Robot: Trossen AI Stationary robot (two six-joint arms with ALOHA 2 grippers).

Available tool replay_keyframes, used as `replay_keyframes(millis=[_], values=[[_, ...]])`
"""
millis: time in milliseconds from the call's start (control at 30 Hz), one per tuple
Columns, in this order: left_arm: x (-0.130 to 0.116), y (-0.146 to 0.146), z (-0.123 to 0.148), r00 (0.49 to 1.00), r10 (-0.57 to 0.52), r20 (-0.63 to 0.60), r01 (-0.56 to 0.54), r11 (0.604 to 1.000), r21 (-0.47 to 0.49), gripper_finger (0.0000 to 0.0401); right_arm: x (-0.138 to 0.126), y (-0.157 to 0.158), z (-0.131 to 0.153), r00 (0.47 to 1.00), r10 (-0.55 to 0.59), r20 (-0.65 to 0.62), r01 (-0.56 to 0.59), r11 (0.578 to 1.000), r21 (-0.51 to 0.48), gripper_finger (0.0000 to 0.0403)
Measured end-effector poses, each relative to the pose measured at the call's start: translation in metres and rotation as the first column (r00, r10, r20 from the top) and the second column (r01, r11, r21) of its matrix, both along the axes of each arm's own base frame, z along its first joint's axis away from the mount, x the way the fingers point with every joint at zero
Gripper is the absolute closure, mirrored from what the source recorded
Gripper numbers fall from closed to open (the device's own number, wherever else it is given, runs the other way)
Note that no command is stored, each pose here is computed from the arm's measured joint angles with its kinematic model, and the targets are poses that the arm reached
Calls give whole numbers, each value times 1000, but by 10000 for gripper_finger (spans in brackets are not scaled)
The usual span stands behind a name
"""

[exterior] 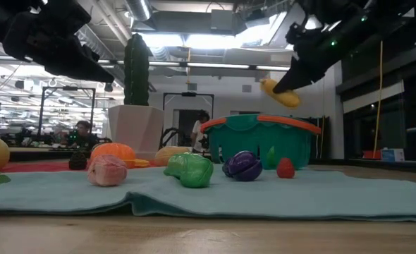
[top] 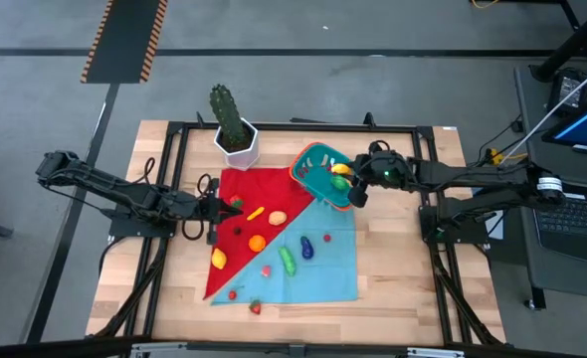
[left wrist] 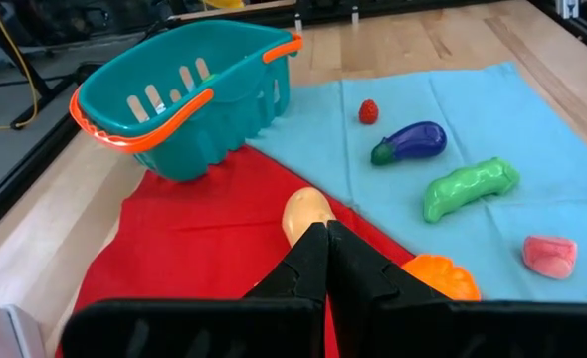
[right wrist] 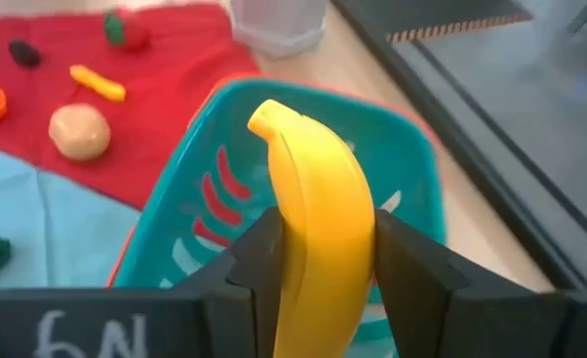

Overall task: Build produce basket
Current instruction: Put the yellow banana into the blue basket

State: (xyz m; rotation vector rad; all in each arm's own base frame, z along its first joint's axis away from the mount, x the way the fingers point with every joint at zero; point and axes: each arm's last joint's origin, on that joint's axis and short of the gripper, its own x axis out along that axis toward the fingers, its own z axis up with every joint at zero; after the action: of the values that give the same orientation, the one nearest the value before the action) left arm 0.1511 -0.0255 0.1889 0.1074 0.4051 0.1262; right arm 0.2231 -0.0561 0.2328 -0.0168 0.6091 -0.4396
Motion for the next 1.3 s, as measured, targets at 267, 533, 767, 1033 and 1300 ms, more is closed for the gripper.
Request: replay_keyframes(millis=[267,533,767,1033,1300], values=[[0,0,0,1000,0,-1,0,1000,0,401,14,-12,-24,994,26,-109,-21,999,47,269],[0,0,0,1000,0,-1,0,1000,-1,401,30,-19,-34,980,69,-187,-54,995,85,269],[0,0,0,1000,0,-2,0,1000,0,401,37,-22,-48,960,74,-269,-45,993,111,269],[0,0,-1,1000,1,-10,-1,1000,0,401,35,-21,-51,954,94,-286,-50,986,159,265],[0,0,-1,1000,1,-10,-1,1000,0,401,35,-21,-51,960,69,-272,-20,984,180,202]])
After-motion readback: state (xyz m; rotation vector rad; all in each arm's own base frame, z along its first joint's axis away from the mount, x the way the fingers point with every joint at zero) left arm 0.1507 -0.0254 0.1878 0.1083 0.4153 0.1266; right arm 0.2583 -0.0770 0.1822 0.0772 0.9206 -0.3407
